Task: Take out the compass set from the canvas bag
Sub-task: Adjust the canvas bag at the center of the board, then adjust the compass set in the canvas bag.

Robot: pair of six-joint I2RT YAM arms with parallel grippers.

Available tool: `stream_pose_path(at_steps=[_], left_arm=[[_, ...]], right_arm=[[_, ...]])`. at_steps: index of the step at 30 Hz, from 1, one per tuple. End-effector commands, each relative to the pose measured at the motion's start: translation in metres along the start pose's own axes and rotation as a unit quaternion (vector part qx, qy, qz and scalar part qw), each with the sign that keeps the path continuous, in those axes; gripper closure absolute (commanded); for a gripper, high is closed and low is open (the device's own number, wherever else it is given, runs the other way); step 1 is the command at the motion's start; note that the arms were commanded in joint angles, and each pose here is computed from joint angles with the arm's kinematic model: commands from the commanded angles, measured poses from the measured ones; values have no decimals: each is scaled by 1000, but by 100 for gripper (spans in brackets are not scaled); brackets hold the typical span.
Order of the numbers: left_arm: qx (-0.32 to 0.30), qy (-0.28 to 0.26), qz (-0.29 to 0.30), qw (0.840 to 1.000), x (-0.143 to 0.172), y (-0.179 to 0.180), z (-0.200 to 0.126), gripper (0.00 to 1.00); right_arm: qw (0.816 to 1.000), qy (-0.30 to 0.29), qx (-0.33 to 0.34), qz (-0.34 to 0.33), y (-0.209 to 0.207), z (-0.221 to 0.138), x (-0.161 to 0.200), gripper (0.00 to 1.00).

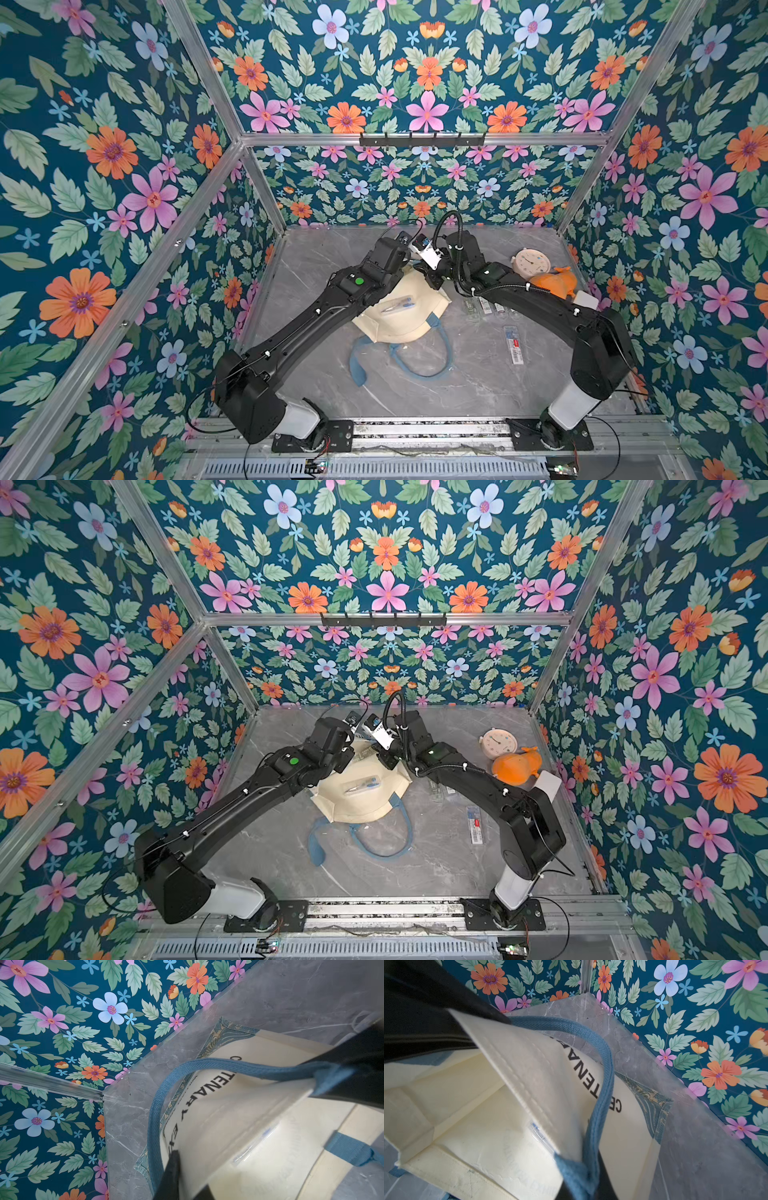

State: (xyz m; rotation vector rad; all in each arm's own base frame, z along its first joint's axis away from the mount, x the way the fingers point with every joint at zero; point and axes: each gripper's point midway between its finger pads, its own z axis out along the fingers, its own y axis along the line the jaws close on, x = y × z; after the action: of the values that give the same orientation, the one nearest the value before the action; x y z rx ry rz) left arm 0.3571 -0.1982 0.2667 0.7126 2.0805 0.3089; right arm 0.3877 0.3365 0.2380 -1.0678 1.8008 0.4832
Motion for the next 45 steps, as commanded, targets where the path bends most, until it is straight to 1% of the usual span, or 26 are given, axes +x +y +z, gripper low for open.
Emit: stream_pose_path(at_steps=[1,2,4,6,8,9,10,11,12,15,18,19,20,23,25,34,41,45], left_arm=[[-28,-6,-19,999,-4,12,-2,100],[-29,-7,-19,999,-4,13,-2,100],[-27,-10,-21,999,-6,12,-2,100],[-21,-16,-21,999,-7,10,-3,100],[-20,-20,-21,999,-9,10,-3,100],[-17,-20,-20,999,-8,8,-2,100],[-15,-21,-21,999,-8,8,-2,100],[-13,-20,-19,1000,-8,6,-1,100],[-11,-21,-19,1000,-8,6,-1,100],[-2,-22,-18,1000,-8,2,-1,100],[6,-22,-17,1000,-6,0,-2,100],[9,-22,-17,1000,-6,-1,-3,100],[11,-23,-16,1000,-6,-1,-3,100],[15,-24,-14,1000,-4,-3,-3,100],[18,-24,-14,999,-4,-4,-4,100],[36,-28,-13,999,-2,-10,-6,100],[45,-29,-14,998,-2,-12,-7,100],[50,-30,-14,998,-1,-13,-9,100]], right_arm=[[1000,-13,-17,-8,8,-17,-14,82],[999,-19,-25,-11,13,-27,-19,76],[997,-33,-72,-22,33,-46,-24,63],[989,-58,-131,-32,60,-67,-26,51],[980,-80,-179,-44,86,-83,-22,46],[973,-90,-201,-70,102,-89,-14,44],[968,-95,-210,-96,115,-90,-6,42],[964,-98,-212,-126,127,-86,5,37],[961,-95,-213,-151,136,-78,17,34],[955,-61,-226,-181,147,-44,42,35],[959,-37,-213,-184,139,-7,56,35],[960,-38,-205,-186,135,3,57,35],[961,-23,-204,-186,133,20,70,35],[963,-6,-202,-176,129,50,80,35],[964,0,-207,-166,128,63,83,36],[968,41,-193,-158,120,99,109,36],[970,53,-184,-148,116,109,110,33],[972,63,-174,-143,111,117,111,29]])
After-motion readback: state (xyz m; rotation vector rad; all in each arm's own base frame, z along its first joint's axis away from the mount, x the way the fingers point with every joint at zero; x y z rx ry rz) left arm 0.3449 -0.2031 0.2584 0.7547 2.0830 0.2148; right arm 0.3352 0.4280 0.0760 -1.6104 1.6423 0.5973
